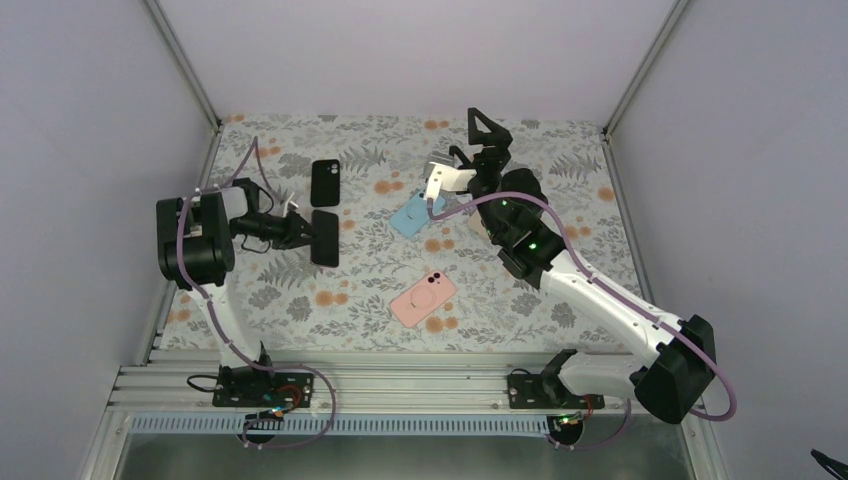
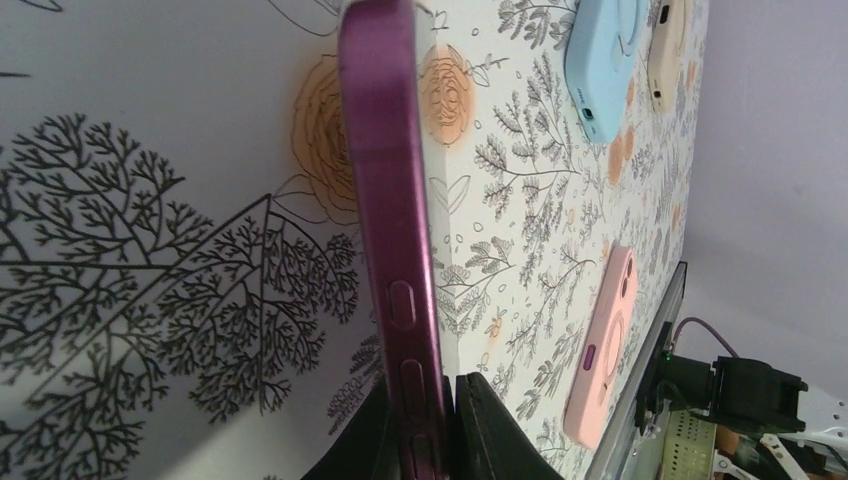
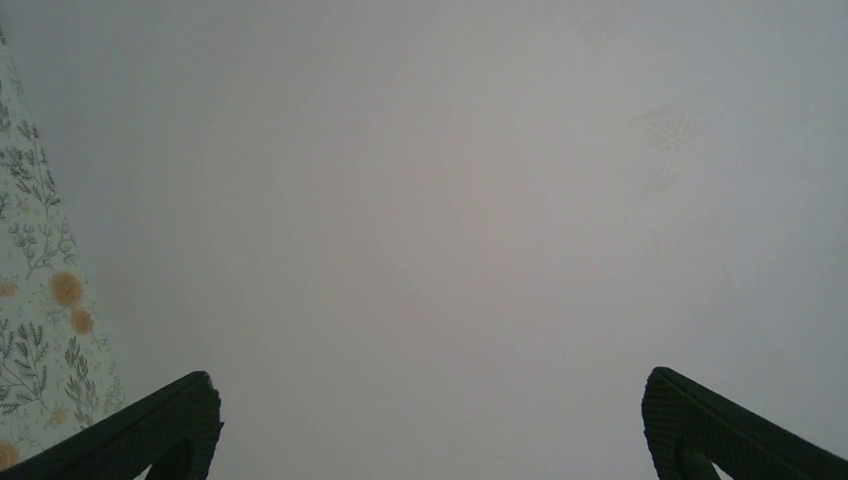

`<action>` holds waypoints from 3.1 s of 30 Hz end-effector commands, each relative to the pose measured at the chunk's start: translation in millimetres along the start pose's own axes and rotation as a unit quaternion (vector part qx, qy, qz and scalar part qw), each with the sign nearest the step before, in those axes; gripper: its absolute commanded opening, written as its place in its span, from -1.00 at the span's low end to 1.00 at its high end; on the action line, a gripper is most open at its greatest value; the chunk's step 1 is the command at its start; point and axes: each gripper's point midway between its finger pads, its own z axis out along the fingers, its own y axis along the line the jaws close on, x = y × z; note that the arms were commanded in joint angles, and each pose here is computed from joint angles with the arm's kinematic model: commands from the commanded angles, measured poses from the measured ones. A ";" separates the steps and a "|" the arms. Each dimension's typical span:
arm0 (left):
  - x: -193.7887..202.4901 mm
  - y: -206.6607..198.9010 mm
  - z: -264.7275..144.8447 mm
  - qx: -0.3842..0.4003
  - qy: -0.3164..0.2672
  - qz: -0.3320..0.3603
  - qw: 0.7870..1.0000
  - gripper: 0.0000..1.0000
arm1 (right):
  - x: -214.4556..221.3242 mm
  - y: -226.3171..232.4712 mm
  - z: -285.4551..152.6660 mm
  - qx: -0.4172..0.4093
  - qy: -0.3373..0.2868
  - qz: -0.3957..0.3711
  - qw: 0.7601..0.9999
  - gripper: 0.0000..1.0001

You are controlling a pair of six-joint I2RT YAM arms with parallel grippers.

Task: Take the phone out of the phone case
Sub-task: Place the phone at the center of the board, then pick up the phone at the center of the board.

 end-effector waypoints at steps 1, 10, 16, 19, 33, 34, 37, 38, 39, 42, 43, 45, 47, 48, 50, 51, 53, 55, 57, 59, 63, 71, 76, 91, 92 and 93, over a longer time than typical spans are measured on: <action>-9.5 16.5 0.3 -0.020 -0.002 0.017 1.000 -0.77 | 3.8 -20.2 -0.9 0.018 0.010 0.021 1.000 0.99; -12.7 35.8 -0.4 -0.042 0.002 -0.002 0.999 -0.70 | 2.2 -22.5 1.9 0.015 0.009 0.028 0.999 0.99; -11.2 44.9 -0.9 -0.051 -0.001 -0.014 0.999 -0.59 | 1.6 -22.2 3.5 0.013 0.009 0.028 0.999 0.99; -11.7 48.3 -2.6 -0.060 -0.003 -0.017 0.998 -0.46 | 0.6 -22.7 3.9 0.013 0.008 0.029 0.999 0.99; -18.5 57.2 -33.3 -0.179 -0.036 -0.006 0.983 0.00 | 1.9 -22.5 1.4 0.008 0.008 0.036 0.999 0.99; -20.7 57.4 -37.8 -0.192 -0.040 -0.002 0.981 0.03 | 1.9 -22.6 0.4 0.008 0.007 0.036 0.999 0.99; -36.7 46.6 -55.0 -0.217 -0.065 0.027 0.974 0.19 | 2.5 -22.1 -1.1 0.007 0.007 0.040 0.999 0.99; -43.0 40.5 -61.3 -0.222 -0.075 0.039 0.971 0.23 | 2.8 -22.3 -1.7 0.006 0.006 0.044 0.999 0.99; -49.0 34.1 -66.9 -0.227 -0.083 0.050 0.969 0.31 | 3.0 -22.5 -2.3 0.005 0.007 0.048 0.999 0.99; -67.8 10.3 -81.2 -0.235 -0.104 0.087 0.963 0.52 | 5.5 -22.5 -3.9 0.001 0.007 0.060 0.998 0.99; -74.4 0.9 -85.3 -0.237 -0.110 0.101 0.960 0.66 | 6.2 -22.3 -4.6 -0.001 0.007 0.063 0.998 0.99; -89.0 -19.6 -91.7 -0.243 -0.119 0.135 0.953 0.95 | 8.2 -21.8 -6.6 -0.005 0.008 0.070 0.998 0.99; -102.7 -42.2 -95.8 -0.250 -0.127 0.173 0.944 1.00 | 11.3 -21.4 -8.7 -0.009 0.009 0.079 0.997 0.99; -108.8 -54.2 -95.6 -0.252 -0.128 0.192 0.940 1.00 | 13.3 -19.2 -9.5 -0.015 0.011 0.082 0.996 0.99; -117.7 -76.4 -90.5 -0.258 -0.127 0.229 0.930 1.00 | 17.6 -18.7 -10.3 -0.019 0.015 0.092 0.995 0.99; -120.9 -88.4 -85.2 -0.260 -0.125 0.249 0.925 1.00 | 20.4 -18.3 -10.7 -0.022 0.017 0.097 0.995 0.99; -124.3 -108.6 -70.0 -0.262 -0.115 0.284 0.915 1.00 | 25.7 -19.8 -11.7 -0.025 0.023 0.110 0.993 0.99; -124.9 -124.4 -50.0 -0.265 -0.099 0.313 0.907 1.00 | 30.7 -20.6 -12.5 -0.033 0.027 0.129 0.991 0.99; -121.9 -138.9 -22.5 -0.263 -0.077 0.341 0.899 1.00 | 34.8 -19.2 -14.8 -0.045 0.027 0.145 0.988 0.99; -120.0 -148.5 1.7 -0.262 -0.057 0.360 0.894 1.00 | 39.3 -19.1 -17.0 -0.051 0.029 0.161 0.985 0.99; -107.9 -155.7 50.5 -0.256 -0.011 0.385 0.887 1.00 | 51.6 -19.5 -19.2 -0.060 0.041 0.192 0.979 0.99; -82.6 -150.2 127.6 -0.259 0.076 0.407 0.872 1.00 | 71.2 -21.4 -20.5 -0.083 0.055 0.264 0.959 0.99; -77.9 -145.3 157.9 -0.259 0.107 0.407 0.869 1.00 | 70.4 -23.3 -22.2 -0.096 0.048 0.286 0.952 0.99; -70.0 -116.6 206.1 -0.303 0.159 0.400 0.850 1.00 | 73.2 -23.0 -20.0 -0.096 0.053 0.291 0.950 0.99; -69.3 -115.2 207.5 -0.305 0.160 0.398 0.850 1.00 | 73.3 -22.4 -19.7 -0.097 0.053 0.291 0.950 0.99; -69.2 -113.2 209.2 -0.308 0.160 0.397 0.850 1.00 | 73.6 -22.1 -19.6 -0.097 0.053 0.291 0.950 0.99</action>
